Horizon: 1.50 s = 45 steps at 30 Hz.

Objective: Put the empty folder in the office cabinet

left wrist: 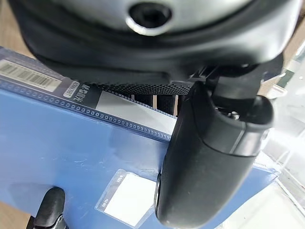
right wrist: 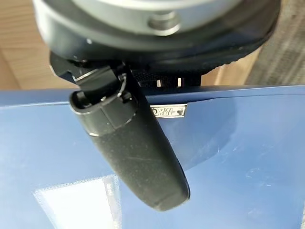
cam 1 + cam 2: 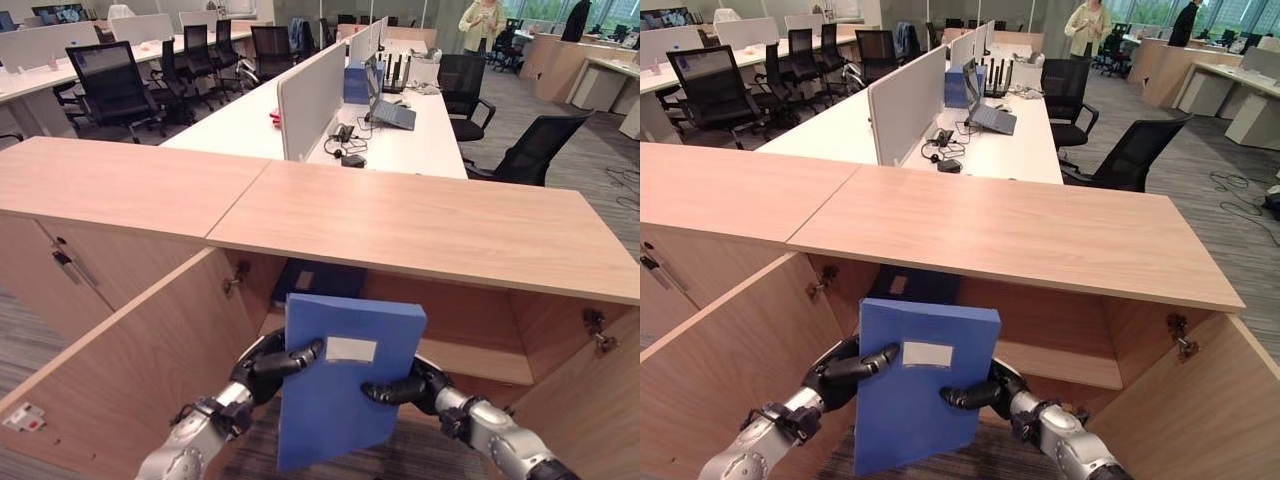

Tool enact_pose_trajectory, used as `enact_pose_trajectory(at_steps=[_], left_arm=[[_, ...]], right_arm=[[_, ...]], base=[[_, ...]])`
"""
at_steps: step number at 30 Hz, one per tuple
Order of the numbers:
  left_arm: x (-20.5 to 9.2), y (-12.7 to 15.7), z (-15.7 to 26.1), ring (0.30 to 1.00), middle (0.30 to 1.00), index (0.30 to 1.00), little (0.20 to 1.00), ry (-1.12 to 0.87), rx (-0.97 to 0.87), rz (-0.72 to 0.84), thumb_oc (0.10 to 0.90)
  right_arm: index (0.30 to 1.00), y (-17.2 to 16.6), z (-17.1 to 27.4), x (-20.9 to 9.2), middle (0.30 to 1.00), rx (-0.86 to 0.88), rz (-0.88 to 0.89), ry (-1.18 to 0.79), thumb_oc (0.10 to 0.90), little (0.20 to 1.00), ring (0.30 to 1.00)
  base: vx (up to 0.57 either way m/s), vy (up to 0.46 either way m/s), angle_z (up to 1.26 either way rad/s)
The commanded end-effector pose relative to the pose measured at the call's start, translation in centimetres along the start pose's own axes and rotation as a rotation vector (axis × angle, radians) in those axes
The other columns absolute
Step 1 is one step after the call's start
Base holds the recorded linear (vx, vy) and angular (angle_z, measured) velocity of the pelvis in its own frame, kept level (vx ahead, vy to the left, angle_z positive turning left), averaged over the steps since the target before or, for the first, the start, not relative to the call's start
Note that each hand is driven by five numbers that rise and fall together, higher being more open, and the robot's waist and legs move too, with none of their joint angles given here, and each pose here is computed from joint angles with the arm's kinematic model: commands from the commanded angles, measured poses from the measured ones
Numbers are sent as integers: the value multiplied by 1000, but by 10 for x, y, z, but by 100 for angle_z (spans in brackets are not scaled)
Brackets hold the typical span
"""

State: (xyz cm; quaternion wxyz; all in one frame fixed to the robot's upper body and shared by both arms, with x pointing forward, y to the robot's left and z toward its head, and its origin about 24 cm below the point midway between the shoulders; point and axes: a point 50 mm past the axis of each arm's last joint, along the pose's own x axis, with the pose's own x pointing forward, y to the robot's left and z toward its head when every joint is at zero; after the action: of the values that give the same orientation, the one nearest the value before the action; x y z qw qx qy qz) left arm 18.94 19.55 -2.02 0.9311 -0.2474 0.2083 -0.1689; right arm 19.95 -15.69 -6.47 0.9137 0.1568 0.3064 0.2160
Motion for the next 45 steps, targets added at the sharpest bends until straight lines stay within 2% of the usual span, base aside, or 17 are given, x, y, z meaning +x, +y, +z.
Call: enact_pose_trajectory(at_steps=[1, 2, 3, 4, 5, 6, 7, 12, 17, 20, 24, 31, 36, 38, 40, 41, 45], left_arm=[[46, -146, -1, 300, 300, 300, 300, -176, -279, -732, 400], [46, -137, -3, 300, 300, 300, 300, -180, -285, -677, 400], [46, -137, -4, 300, 300, 300, 300, -177, -283, -673, 400], [45, -130, -8, 498, 498, 498, 498, -170, -289, -629, 532], [45, -119, -11, 580, 580, 580, 580, -161, -281, -559, 587], [45, -119, -12, 900, 900, 900, 900, -157, -279, -556, 800], [45, -103, -18, 900, 900, 900, 900, -139, -263, -452, 800], [45, -83, -19, 900, 900, 900, 900, -152, -254, -339, 800], [42, -63, -23, 900, 900, 900, 900, -192, -324, -227, 800], [37, -41, -30, 900, 900, 900, 900, -244, -417, -84, 800], [35, -29, -38, 900, 900, 900, 900, -254, -470, 1, 800], [25, -3, -61, 900, 900, 900, 900, -210, -539, 210, 800], [10, 21, -78, 900, 900, 900, 900, -133, -499, 364, 800], [4, 27, -82, 900, 900, 900, 900, -99, -455, 397, 800], [5, 27, -82, 900, 900, 900, 900, -98, -454, 395, 800], [-8, 38, -92, 900, 900, 900, 900, -33, -412, 457, 800], [-17, 47, -98, 900, 900, 900, 900, 8, -380, 508, 800]], right_arm=[[300, 173, 77, 48, 300, 490, 697, -424, 400, 300, 300], [300, 174, 73, 47, 300, 587, 687, -432, 400, 300, 300], [300, 174, 72, 47, 300, 591, 688, -430, 400, 300, 300], [300, 175, 71, 47, 300, 633, 681, -433, 400, 300, 300], [300, 174, 71, 45, 300, 709, 673, -461, 400, 300, 300], [300, 174, 70, 45, 300, 713, 673, -459, 400, 300, 300], [300, 171, 74, 43, 300, 811, 650, -504, 400, 300, 300], [300, 155, 68, 43, 300, 1020, 557, -545, 400, 300, 300], [300, 133, 68, 41, 300, 1126, 486, -619, 400, 300, 300], [300, 108, 68, 38, 300, 1225, 385, -707, 400, 300, 300], [300, 96, 71, 38, 300, 1283, 347, -761, 400, 300, 300], [300, 76, 72, 36, 300, 1290, 241, -801, 400, 300, 300], [300, 28, 52, 28, 300, 1223, -32, -788, 400, 300, 300], [300, 11, 46, 22, 300, 1168, -112, -777, 400, 300, 300], [300, 10, 47, 22, 300, 1167, -112, -779, 400, 300, 300], [300, -11, 28, 12, 300, 1113, -239, -730, 400, 300, 300], [300, -30, 10, 1, 300, 1028, -341, -661, 400, 300, 300]], base=[[33, 16, -3], [0, 0, 0], [0, 0, 0], [0, 0, 0], [0, 0, 0], [33, 26, -1], [0, 0, 0], [0, 0, 0], [8, 5, 0], [0, 0, 0], [0, 0, 0], [0, 0, 0], [9, 1, 0], [-13, -5, 3], [8, -7, -2], [16, -14, -4], [9, -6, -1]])
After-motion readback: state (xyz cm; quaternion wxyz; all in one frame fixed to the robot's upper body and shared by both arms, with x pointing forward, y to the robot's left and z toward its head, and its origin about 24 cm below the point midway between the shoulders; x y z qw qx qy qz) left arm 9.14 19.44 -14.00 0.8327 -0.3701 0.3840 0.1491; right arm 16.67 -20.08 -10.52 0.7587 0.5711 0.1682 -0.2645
